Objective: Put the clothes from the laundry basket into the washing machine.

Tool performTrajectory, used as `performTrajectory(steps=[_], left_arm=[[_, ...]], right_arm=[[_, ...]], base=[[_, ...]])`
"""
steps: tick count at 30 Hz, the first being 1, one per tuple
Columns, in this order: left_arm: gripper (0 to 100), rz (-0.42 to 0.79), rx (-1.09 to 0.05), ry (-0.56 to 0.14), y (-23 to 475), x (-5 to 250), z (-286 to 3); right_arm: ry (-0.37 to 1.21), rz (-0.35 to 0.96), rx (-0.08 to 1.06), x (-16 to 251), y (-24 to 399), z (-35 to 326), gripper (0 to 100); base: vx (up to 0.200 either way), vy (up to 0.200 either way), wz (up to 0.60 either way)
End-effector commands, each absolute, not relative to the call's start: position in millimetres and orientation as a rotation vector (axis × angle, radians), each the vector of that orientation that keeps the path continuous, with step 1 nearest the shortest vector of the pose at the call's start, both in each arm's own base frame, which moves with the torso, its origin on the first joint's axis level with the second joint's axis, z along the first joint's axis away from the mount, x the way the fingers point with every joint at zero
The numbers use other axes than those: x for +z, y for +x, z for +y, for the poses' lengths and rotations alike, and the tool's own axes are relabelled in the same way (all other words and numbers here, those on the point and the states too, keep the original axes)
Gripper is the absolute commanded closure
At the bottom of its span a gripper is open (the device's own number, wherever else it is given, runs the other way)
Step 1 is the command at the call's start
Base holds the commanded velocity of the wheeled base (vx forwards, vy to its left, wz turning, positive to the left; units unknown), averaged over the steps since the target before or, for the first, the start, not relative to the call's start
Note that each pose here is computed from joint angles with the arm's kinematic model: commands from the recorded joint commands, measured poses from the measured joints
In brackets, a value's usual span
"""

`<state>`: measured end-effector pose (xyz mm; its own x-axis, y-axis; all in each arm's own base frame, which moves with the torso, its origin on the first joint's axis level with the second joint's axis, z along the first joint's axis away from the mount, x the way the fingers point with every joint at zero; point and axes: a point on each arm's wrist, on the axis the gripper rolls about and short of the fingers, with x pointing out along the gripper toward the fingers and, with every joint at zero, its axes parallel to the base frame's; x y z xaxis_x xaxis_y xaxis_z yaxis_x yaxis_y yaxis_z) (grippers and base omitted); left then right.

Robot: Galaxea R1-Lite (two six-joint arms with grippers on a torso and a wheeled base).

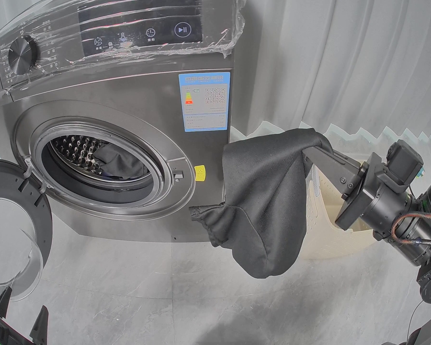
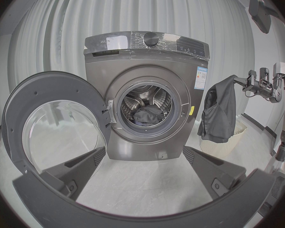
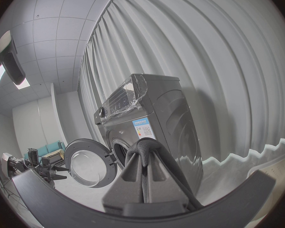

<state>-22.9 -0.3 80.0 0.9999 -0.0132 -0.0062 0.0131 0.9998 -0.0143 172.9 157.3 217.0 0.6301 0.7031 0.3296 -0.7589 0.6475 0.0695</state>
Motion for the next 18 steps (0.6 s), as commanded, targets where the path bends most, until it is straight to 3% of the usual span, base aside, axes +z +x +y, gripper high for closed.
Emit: performTrajectory(steps=[1,9,18], left_arm=[[0,0.008,-0.014,-0.015,-22.8,75.6,-0.3],[0,0.008,-0.014,-0.017,-22.8,75.6,-0.3],[0,0.008,-0.014,-0.014,-22.8,75.6,-0.3]], right_arm=[[0.208,-0.280,0.845,215.6,173.0,157.6,100],[0.209,-0.278,0.843,215.1,174.1,158.6,100],[0.211,-0.272,0.842,214.0,174.2,158.6,100]], base=[[-0.200,0.000,0.00],[-0.200,0.000,0.00],[0.000,0.000,0.00]])
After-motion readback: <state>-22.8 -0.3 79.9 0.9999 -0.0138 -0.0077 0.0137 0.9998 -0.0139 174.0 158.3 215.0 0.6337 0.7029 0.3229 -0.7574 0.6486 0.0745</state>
